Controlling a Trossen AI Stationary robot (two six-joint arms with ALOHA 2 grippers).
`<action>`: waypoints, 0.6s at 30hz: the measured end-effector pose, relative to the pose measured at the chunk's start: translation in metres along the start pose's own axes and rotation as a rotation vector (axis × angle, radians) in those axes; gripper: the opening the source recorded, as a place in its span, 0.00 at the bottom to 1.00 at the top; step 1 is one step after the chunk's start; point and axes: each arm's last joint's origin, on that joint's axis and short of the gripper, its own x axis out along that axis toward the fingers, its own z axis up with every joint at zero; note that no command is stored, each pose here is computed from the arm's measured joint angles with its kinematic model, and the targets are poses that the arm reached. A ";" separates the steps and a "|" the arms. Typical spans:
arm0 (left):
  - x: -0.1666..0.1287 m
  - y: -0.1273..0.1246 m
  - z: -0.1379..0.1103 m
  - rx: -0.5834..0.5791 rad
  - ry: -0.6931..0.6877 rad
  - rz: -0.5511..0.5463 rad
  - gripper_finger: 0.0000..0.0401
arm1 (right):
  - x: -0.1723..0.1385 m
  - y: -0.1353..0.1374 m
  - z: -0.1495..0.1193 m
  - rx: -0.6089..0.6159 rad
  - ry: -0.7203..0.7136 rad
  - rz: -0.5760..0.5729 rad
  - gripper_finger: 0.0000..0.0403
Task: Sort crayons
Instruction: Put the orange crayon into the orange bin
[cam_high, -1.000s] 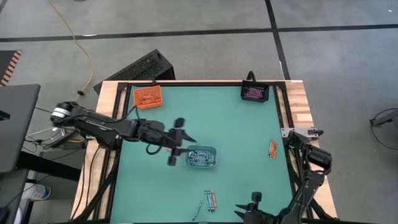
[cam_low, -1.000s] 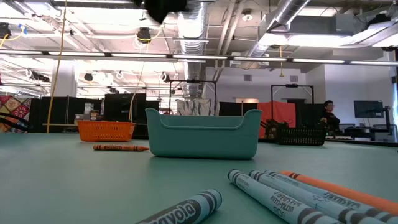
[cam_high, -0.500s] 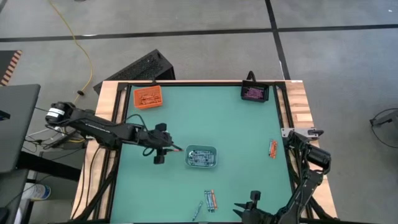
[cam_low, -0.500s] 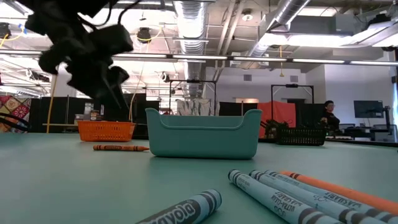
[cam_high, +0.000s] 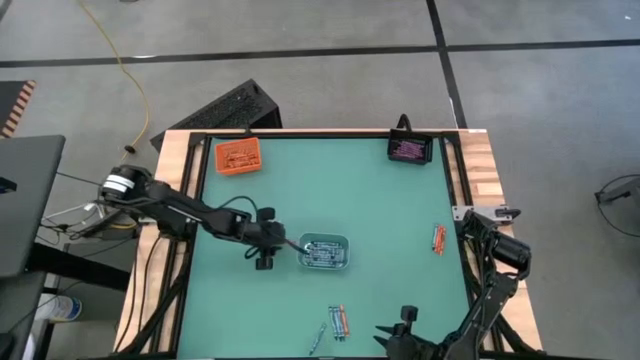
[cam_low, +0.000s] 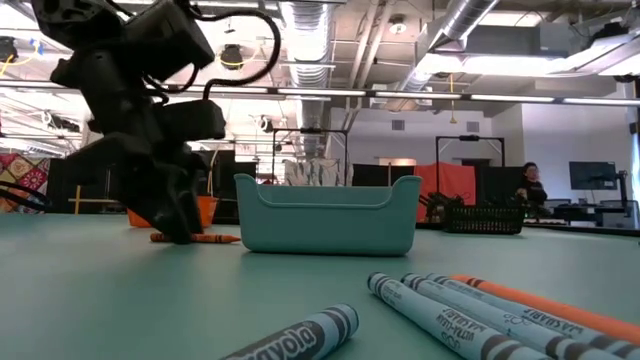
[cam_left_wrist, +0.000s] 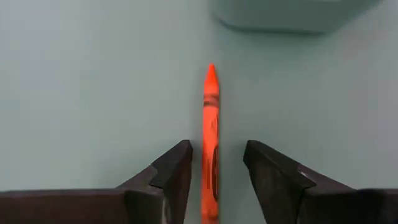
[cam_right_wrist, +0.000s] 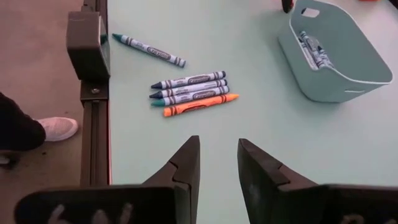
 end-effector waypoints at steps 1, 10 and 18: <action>0.002 0.000 -0.001 0.002 0.016 0.004 0.35 | 0.000 0.000 0.000 0.000 0.000 0.000 0.25; 0.001 -0.005 0.007 0.069 0.035 0.038 0.02 | 0.000 -0.001 0.000 -0.009 0.003 -0.005 0.25; -0.009 -0.002 0.023 0.129 0.063 0.144 0.01 | 0.000 -0.001 0.000 -0.008 0.003 -0.004 0.25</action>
